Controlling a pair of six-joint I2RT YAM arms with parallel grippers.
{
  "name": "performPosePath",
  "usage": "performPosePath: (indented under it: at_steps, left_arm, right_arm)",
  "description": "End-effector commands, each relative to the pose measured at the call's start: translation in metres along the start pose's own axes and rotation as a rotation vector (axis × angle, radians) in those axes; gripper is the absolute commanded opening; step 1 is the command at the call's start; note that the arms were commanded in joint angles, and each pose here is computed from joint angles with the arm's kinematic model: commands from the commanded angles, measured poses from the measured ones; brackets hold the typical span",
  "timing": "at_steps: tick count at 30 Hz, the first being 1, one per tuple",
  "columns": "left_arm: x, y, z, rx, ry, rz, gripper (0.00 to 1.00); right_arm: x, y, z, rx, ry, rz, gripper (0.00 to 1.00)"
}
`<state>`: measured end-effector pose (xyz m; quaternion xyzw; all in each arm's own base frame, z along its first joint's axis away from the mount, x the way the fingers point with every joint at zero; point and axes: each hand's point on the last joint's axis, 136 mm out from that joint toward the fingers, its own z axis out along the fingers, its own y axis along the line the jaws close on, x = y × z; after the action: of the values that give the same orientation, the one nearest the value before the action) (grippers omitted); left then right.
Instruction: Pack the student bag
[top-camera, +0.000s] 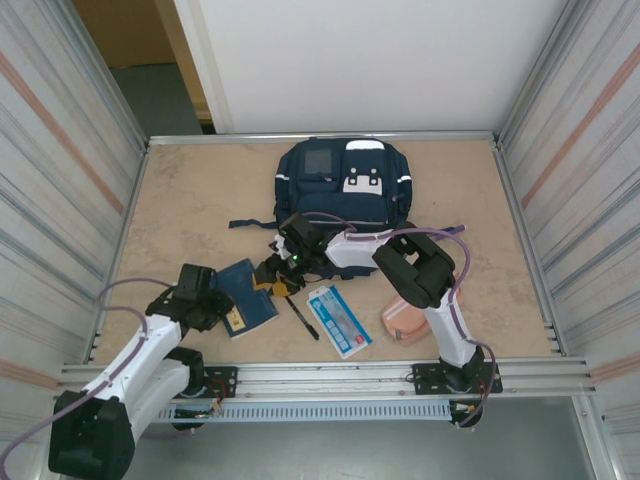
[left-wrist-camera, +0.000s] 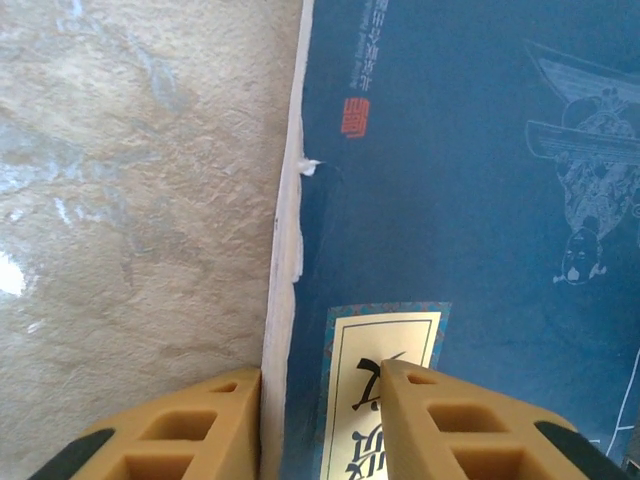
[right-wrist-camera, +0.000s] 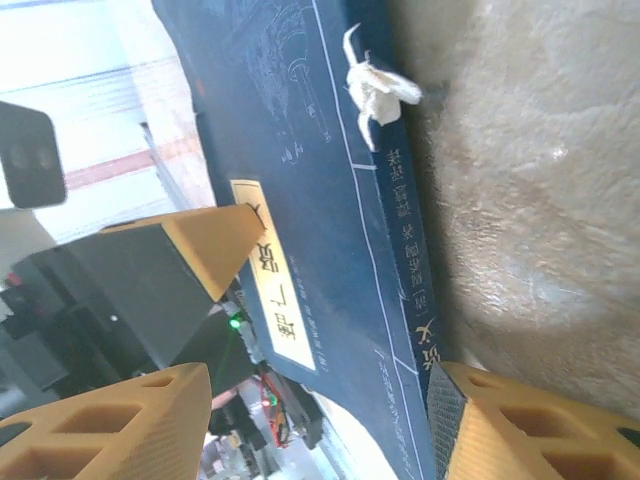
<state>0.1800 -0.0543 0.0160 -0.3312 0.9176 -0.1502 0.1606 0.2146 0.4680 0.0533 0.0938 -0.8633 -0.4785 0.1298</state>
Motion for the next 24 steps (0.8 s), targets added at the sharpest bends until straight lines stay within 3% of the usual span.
performPosePath:
  at_steps: [1, 9, 17, 24]
  left_arm:
    - [0.018, -0.03, 0.005, 0.186, 0.094, 0.005, 0.32]
    - [0.019, -0.027, 0.004, 0.228, 0.089, -0.018, 0.31]
    - [0.022, -0.038, 0.004, 0.279, 0.121, 0.027, 0.3]
    - [0.03, -0.043, 0.011, 0.284, 0.196, 0.029, 0.28]
  right_arm:
    - [0.016, 0.045, 0.012, -0.163, 0.078, -0.113, 0.57]
    - [0.03, 0.046, 0.019, -0.182, 0.119, -0.194, 0.51]
    - [0.042, -0.005, 0.029, 0.089, 0.155, -0.21, 0.48]
    - [0.047, -0.008, 0.034, 0.121, 0.158, -0.202, 0.47]
